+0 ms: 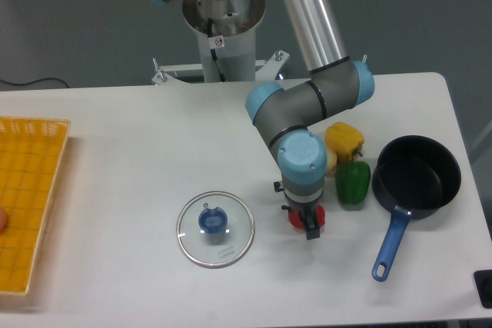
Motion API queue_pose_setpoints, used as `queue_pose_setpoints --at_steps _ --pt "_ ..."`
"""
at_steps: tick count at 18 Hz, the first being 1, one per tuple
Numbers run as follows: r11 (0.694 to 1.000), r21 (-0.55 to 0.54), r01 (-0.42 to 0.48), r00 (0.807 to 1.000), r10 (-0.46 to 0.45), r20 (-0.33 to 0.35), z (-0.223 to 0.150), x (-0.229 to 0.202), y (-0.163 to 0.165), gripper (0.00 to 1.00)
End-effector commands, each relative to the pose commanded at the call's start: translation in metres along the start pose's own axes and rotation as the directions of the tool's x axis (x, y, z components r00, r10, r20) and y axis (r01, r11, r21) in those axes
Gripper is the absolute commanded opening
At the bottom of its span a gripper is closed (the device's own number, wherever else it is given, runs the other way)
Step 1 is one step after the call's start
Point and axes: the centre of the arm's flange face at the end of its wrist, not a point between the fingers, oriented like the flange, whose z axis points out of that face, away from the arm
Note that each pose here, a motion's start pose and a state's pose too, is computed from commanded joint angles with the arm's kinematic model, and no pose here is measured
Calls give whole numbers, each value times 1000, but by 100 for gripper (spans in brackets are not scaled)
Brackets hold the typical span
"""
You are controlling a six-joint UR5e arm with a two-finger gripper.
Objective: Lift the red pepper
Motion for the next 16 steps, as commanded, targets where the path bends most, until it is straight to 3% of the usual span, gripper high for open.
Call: queue_pose_setpoints --at_steps 4,7,12,16 --pt "1000 1 2 1000 -2 3 -1 0 0 54" --pt "1000 0 5 1000 -5 6 -3 0 1 40" --pt "1000 -2 14 1000 -14 13 -9 1 5 36" --pt "999 2 32 999 -32 39 -35 6 12 36"
